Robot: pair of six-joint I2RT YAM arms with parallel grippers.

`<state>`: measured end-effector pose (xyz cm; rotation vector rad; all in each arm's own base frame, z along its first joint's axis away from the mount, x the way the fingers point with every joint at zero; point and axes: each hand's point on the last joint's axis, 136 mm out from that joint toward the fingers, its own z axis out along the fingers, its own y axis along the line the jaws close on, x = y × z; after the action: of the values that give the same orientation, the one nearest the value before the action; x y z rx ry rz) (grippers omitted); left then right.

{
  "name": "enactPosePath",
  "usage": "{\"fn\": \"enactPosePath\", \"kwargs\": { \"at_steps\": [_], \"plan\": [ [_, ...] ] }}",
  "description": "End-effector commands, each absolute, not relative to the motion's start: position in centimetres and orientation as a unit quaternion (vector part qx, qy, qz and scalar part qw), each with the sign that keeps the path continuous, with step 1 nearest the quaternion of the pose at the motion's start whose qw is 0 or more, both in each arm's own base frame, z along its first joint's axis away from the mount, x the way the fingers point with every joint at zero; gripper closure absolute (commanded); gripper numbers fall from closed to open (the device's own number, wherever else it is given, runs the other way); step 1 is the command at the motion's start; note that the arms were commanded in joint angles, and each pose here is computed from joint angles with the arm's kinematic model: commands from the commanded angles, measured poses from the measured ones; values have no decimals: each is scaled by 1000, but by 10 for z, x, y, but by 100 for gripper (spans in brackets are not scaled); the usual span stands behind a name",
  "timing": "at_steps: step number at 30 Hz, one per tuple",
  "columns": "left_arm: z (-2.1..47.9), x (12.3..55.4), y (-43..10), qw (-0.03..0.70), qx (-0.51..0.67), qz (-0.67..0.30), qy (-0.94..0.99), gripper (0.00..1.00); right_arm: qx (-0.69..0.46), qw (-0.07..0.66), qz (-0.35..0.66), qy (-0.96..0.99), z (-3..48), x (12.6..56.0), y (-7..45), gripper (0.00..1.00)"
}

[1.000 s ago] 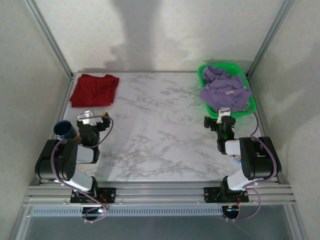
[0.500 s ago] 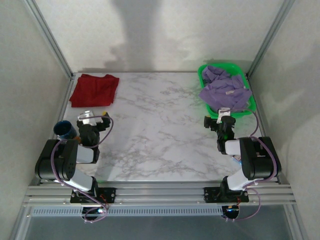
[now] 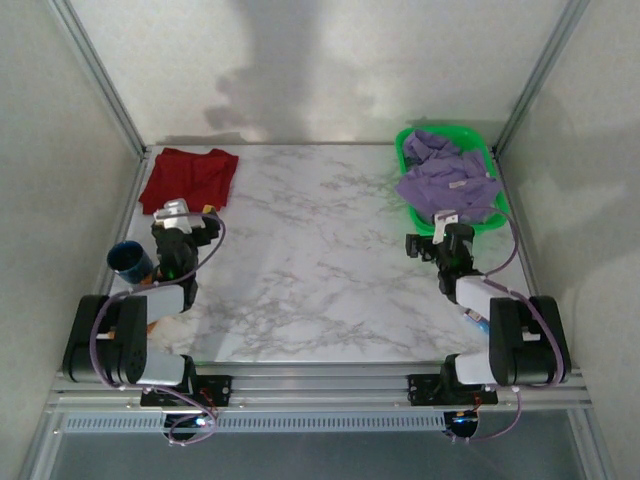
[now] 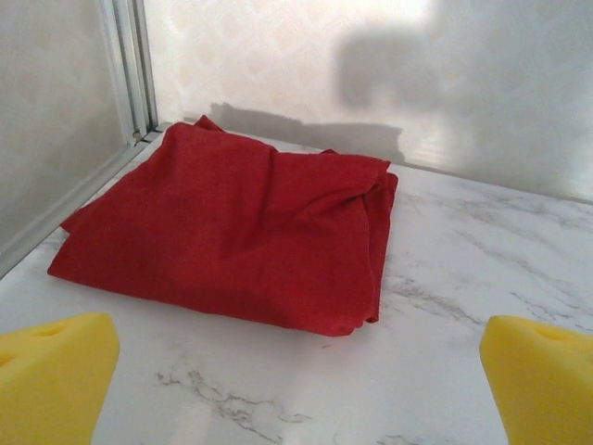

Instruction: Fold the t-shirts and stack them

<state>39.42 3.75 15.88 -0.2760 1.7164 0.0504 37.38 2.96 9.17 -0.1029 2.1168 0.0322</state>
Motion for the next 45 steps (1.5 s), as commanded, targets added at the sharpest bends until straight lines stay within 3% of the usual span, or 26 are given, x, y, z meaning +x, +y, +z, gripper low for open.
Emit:
{"fn": "enactPosePath", "kwargs": {
  "at_steps": [1, 8, 12, 15, 18, 22, 27, 32, 39, 45],
  "plan": [
    [151, 394, 31, 607, -112, 22, 786, 1, -57, 500, 10, 864, 116, 370, 30, 1],
    [192, 393, 1, 603, -82, -26, 793, 0, -19, 460, -4, 888, 133, 332, 25, 1],
    [236, 392, -46, 622, -60, -90, 776, 0, 74, 382, -9, 921, 160, 308, 11, 1],
    [262, 390, -99, 634, -35, -140, 760, 0, 83, 312, -4, 947, 179, 307, 13, 1],
    [270, 391, -149, 629, -15, -177, 757, 0, 93, 292, 30, 952, 206, 326, 18, 3],
    [261, 398, -202, 604, -8, -205, 770, 0, 108, 292, 54, 949, 232, 366, 8, 17],
    [245, 397, -265, 573, 15, -239, 784, 0, 145, 263, 57, 952, 224, 409, -20, 24],
    [229, 394, -312, 538, 23, -268, 799, 0, 148, 247, 60, 956, 206, 447, -30, 43],
    [216, 392, -333, 508, 12, -298, 808, 0, 127, 204, -78, 968, 181, 470, -77, 47],
    [206, 388, -332, 494, 10, -291, 819, 0, 122, 192, -76, 971, 161, 488, -83, 46]
  ]
}}
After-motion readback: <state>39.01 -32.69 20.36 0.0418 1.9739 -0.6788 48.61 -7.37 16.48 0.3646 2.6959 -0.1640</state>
